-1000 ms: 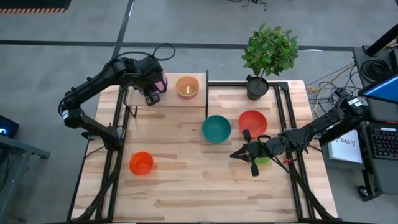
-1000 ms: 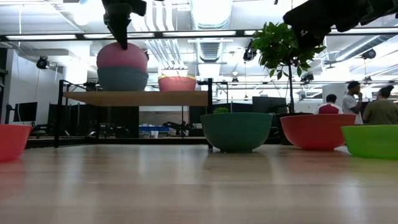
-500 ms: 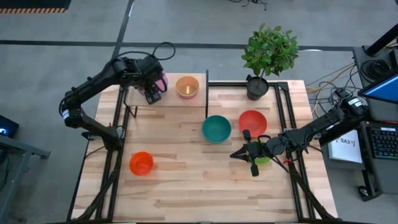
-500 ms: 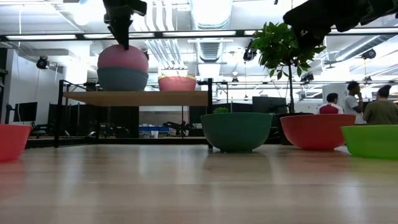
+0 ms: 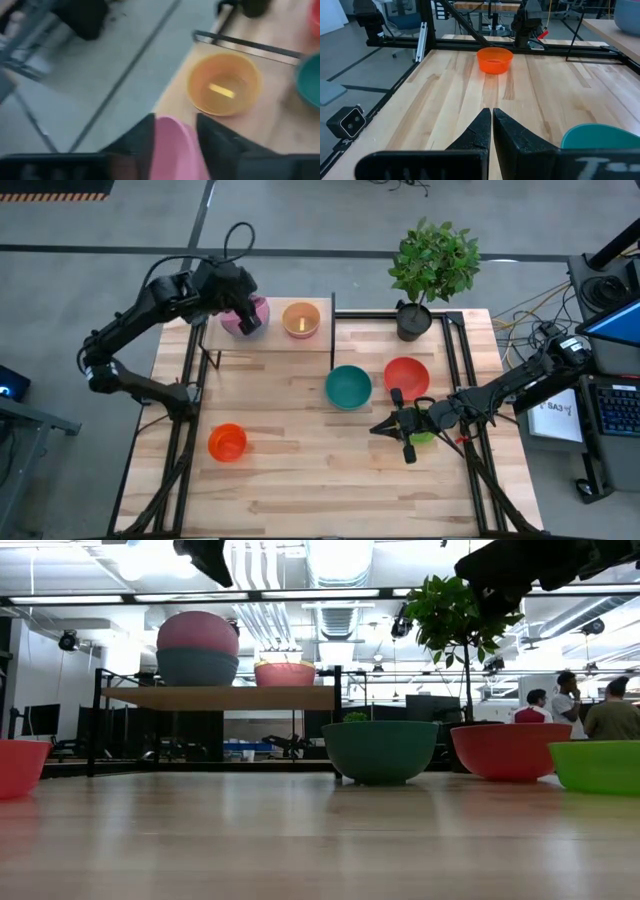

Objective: Place and stack bowls onto a shelf
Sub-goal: Stack the pink bowl on the blue bowl on the shelf

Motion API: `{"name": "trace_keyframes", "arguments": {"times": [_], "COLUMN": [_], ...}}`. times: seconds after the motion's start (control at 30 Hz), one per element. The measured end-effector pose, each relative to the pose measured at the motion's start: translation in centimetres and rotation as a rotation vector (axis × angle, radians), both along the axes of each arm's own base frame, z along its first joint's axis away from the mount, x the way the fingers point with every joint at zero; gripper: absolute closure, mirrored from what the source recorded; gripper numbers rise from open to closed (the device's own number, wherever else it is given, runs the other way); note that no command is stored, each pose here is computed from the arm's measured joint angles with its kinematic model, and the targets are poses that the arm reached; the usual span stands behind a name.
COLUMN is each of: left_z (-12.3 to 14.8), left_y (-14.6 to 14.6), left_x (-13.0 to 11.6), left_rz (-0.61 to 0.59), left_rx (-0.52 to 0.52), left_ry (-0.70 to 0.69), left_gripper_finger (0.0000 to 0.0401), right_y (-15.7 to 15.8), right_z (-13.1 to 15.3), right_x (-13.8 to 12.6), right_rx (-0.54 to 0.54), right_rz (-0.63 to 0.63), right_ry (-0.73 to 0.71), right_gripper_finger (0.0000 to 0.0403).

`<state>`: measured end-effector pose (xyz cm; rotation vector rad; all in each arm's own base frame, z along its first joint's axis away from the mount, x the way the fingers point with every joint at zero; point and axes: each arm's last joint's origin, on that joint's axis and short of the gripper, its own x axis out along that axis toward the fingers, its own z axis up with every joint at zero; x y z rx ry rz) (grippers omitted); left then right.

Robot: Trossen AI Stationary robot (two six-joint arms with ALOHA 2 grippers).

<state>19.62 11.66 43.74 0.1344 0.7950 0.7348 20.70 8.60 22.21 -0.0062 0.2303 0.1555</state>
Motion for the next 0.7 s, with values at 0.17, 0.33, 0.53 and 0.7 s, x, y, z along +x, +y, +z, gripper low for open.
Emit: {"name": "trace_keyframes", "arguments": {"times": [0.17,0.33,0.53,0.7], "left_z": [-2.4,-6.2,-9.2,-10.0], "left_y": [-0.2,-0.5,-0.7,-0.7], "left_x": [-0.8,-1.4,-1.7,-1.7], "left_rz": [0.04,0.066,0.087,0.088], "left_rx": [0.054,0.036,-0.002,-0.034], "left_ry": [-0.094,-0.139,-0.152,-0.152], "left_gripper_finger": [0.0391,0.038,0.0398,0.04], "right_y": [0.0,0.0,0.0,0.0], "right_z": [0.0,0.0,0.0,0.1], "right_x": [0.0,0.0,0.0,0.0], "right_rx": [-0.001,0.002,0.004,0.005], "right_rz": [0.0,0.0,-0.001,-0.001], "right_ry": [0.0,0.0,-0.003,-0.005], "right_gripper_finger": [0.0394,0.0394,0.0394,0.0394]}}
